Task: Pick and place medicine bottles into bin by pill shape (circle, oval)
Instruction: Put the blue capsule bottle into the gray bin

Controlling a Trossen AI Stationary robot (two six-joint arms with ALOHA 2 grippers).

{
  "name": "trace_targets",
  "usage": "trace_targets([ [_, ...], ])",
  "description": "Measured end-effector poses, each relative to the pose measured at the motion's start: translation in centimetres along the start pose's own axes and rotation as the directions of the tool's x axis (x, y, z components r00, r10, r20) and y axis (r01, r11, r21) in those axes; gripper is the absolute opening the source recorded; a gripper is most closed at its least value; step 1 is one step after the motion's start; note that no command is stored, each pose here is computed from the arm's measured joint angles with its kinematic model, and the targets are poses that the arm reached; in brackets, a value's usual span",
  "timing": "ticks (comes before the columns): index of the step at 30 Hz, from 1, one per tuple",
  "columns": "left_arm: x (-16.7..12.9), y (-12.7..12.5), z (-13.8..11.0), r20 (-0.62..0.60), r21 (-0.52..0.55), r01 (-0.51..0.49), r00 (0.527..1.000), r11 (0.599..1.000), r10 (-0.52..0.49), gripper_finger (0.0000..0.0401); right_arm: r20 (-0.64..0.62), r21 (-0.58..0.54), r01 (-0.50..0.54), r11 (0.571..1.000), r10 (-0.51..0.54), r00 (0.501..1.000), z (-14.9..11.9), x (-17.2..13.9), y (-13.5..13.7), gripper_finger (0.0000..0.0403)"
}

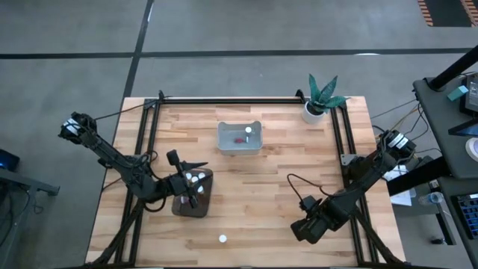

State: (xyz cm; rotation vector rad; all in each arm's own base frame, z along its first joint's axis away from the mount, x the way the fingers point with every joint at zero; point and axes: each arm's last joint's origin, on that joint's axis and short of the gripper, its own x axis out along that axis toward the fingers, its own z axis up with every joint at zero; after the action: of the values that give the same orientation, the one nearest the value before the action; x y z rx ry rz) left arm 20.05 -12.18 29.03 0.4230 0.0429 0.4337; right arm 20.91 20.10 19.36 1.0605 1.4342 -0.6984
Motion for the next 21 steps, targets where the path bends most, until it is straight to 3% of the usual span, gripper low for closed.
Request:
trace_targets([
  [8,0.00,0.01,-0.01,-0.002,0.000,-0.003,1.000,1.000,0.003,0.0167,0.000,0.000,0.001,1.000,-0.001,1.000,0.19,0.63,-0.34,0.0190],
  [21,-0.01,0.02,-0.02,-0.002,0.000,-0.004,1.000,1.000,0.004,0.0167,-0.005,0.008,-0.011,1.000,0.011,1.000,0.15,0.63,-0.23,0.0104],
])
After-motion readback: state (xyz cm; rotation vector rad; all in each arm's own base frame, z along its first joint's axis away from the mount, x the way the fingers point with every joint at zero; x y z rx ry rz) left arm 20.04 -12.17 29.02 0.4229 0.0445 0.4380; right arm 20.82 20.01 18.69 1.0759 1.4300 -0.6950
